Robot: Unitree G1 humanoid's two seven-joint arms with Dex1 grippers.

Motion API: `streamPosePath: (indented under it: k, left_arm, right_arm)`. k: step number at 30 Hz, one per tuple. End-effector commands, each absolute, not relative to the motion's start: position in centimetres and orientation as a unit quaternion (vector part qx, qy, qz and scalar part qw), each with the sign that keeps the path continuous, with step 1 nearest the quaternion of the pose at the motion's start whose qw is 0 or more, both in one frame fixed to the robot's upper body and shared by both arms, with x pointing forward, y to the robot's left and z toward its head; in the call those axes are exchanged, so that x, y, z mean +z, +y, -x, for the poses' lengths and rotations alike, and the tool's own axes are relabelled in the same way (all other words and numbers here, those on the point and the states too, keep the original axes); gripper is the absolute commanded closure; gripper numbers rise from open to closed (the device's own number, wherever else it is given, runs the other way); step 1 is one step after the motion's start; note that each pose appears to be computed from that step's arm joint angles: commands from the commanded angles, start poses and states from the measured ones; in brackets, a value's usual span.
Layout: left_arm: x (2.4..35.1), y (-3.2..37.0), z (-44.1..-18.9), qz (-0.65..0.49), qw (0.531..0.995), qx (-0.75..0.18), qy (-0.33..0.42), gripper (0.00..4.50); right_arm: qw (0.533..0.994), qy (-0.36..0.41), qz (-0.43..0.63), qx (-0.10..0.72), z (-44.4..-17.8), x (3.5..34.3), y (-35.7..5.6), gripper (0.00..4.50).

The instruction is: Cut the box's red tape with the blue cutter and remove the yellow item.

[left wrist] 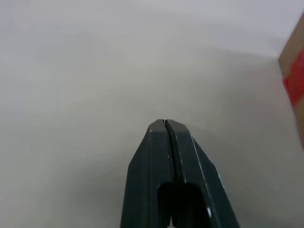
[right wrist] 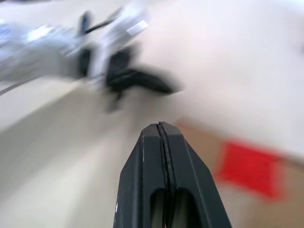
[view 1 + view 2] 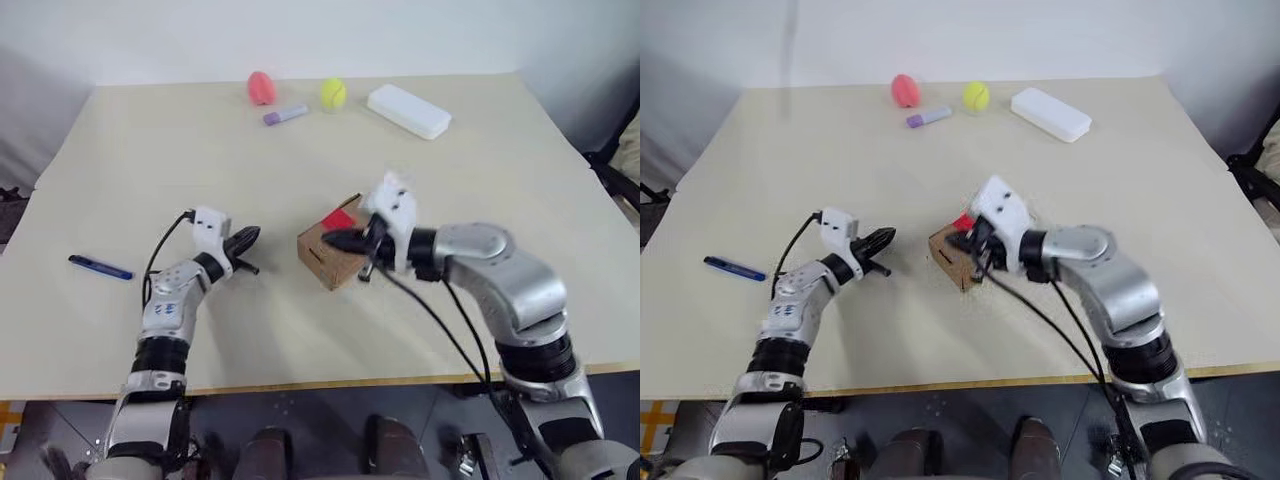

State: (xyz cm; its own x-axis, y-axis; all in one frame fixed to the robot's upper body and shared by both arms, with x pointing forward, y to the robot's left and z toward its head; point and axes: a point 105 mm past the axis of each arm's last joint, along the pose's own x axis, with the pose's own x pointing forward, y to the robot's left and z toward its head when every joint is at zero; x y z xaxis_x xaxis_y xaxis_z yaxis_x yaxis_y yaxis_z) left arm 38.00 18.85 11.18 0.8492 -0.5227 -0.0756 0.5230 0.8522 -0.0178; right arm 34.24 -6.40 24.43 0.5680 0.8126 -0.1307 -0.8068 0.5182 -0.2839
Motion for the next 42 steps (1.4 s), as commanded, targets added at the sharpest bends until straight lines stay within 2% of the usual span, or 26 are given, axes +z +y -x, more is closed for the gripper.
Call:
streamPosePath:
  k: [1, 4, 6, 10, 13, 19, 24, 29, 35, 42]
  left_arm:
    - [11.9, 17.8, -35.4, 0.023, 0.944, -0.327, 0.048, 4.49]
    - [11.8, 15.3, -32.9, 0.059, 0.916, -0.388, 0.078, 4.49]
    - [11.7, 14.2, -31.8, 0.071, 0.902, -0.415, 0.096, 4.49]
    - [11.6, 11.7, -30.5, 0.096, 0.874, -0.460, 0.122, 4.49]
    - [11.7, 10.6, -31.0, 0.093, 0.876, -0.459, 0.114, 4.49]
    - [12.3, 9.5, -33.2, 0.093, 0.898, -0.424, 0.077, 4.49]
    - [12.2, 9.0, -33.9, 0.079, 0.899, -0.425, 0.070, 4.49]
    - [12.4, 8.6, -35.0, 0.070, 0.899, -0.427, 0.064, 4.49]
    - [12.9, 5.7, -35.2, 0.065, 0.870, -0.484, 0.062, 4.49]
    - [12.7, 4.2, -35.6, 0.057, 0.859, -0.506, 0.058, 4.49]
  right_arm:
    - [0.915, -0.026, 0.171, 0.366, -38.9, 25.9, -11.5, 4.50]
    - [0.925, 0.000, 0.217, 0.311, -42.8, 24.7, -14.5, 4.50]
    - [0.925, 0.016, 0.250, 0.286, -44.5, 23.8, -15.7, 4.50]
    - [0.909, 0.062, 0.275, 0.306, -45.7, 20.9, -15.8, 4.50]
    - [0.890, 0.084, 0.285, 0.347, -45.4, 19.3, -14.9, 4.50]
    - [0.836, 0.096, 0.258, 0.474, -42.5, 17.7, -12.0, 4.50]
    - [0.800, 0.115, 0.256, 0.530, -38.7, 16.9, -11.7, 4.50]
    - [0.795, 0.122, 0.247, 0.541, -35.4, 16.9, -11.5, 4.50]
    - [0.803, 0.134, 0.237, 0.530, -31.8, 16.7, -11.3, 4.50]
    - [0.826, 0.152, 0.222, 0.496, -29.5, 16.1, -11.7, 4.50]
